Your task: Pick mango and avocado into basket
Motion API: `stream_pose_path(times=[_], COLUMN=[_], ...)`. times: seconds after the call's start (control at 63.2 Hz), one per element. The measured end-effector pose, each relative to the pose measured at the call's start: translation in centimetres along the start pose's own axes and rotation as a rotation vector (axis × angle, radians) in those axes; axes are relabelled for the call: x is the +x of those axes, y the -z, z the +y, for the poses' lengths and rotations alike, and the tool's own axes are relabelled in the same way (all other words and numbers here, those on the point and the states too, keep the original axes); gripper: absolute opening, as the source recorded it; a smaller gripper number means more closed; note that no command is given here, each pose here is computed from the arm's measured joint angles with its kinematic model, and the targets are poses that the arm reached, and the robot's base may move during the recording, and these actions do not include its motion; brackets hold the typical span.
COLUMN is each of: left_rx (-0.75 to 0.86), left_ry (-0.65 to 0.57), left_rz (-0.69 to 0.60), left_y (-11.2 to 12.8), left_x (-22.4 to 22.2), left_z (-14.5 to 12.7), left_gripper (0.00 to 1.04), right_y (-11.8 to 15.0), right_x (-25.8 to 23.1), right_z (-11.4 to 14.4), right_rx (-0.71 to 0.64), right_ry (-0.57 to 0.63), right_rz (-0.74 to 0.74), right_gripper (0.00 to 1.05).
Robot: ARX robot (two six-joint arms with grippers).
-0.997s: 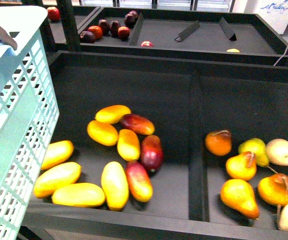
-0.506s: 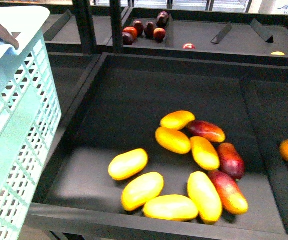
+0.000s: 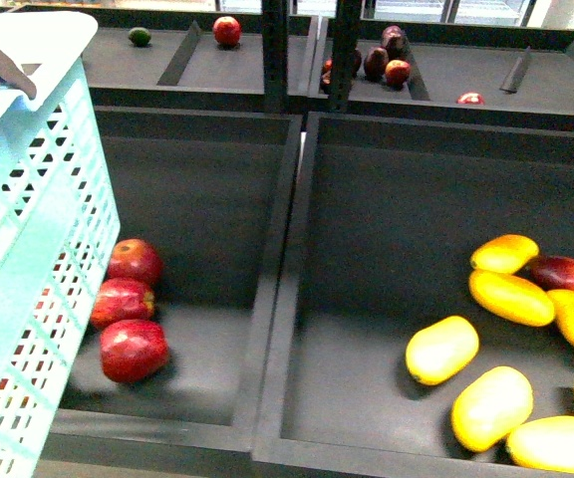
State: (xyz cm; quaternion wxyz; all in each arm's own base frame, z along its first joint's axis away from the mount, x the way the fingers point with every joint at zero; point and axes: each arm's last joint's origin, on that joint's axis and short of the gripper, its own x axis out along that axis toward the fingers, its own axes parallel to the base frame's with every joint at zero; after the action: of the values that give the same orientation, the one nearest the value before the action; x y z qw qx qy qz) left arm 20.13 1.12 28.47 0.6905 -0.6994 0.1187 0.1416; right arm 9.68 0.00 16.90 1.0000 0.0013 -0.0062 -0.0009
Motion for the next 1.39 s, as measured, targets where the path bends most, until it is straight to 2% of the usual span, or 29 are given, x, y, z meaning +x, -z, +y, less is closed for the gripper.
stream_pose_path(times=[0.585, 0.775, 0.791, 0.839, 0.854, 0.902, 1.013, 1.171, 1.266, 1.392], left_rx=[0.011, 0.002, 0.011, 0.164, 0.252, 0.386, 0.665, 0.802, 0.855, 0.883], left_ry=[0.000, 0.000, -0.006, -0.079, -0.072, -0.049, 0.011, 0.044, 0.060, 0.051], left_rz=[-0.032, -0.001, 0.021, 0.193, 0.249, 0.332, 0.447, 0.502, 0.616, 0.742], left_y=[-0.2, -0.1, -0.1, 0.3, 0.5, 1.2, 3.9, 7.7, 11.4, 15.3], left_x=[0.0, 0.0, 0.0, 0.7, 1.1, 2.1, 5.4, 9.7, 11.3, 12.1], left_z=[0.0, 0.0, 0.0, -0.3, -0.5, -1.1, -2.6, -5.0, -6.3, -6.6], left_gripper=[0.13, 0.13, 0.13, 0.13, 0.13, 0.13, 0.13, 0.13, 0.13, 0.13], right_y=[0.0, 0.0, 0.0, 0.0, 0.0, 0.0, 0.0, 0.0, 0.0, 0.0], right_x=[0.0, 0.0, 0.0, 0.0, 0.0, 0.0, 0.0, 0.0, 0.0, 0.0], right_z=[0.0, 0.0, 0.0, 0.0, 0.0, 0.0, 0.0, 0.0, 0.0, 0.0], right_rx=[0.000, 0.000, 0.000, 0.000, 0.000, 0.000, 0.000, 0.000, 0.000, 0.000], right_ry=[-0.008, -0.006, -0.006, -0.005, -0.003, -0.002, -0.003, -0.002, -0.002, -0.002], right_rz=[-0.001, -0.001, -0.001, -0.001, -0.001, -0.001, 0.000, 0.000, 0.000, -0.001], right_gripper=[0.96, 0.96, 0.96, 0.96, 0.96, 0.96, 0.96, 0.96, 0.96, 0.96])
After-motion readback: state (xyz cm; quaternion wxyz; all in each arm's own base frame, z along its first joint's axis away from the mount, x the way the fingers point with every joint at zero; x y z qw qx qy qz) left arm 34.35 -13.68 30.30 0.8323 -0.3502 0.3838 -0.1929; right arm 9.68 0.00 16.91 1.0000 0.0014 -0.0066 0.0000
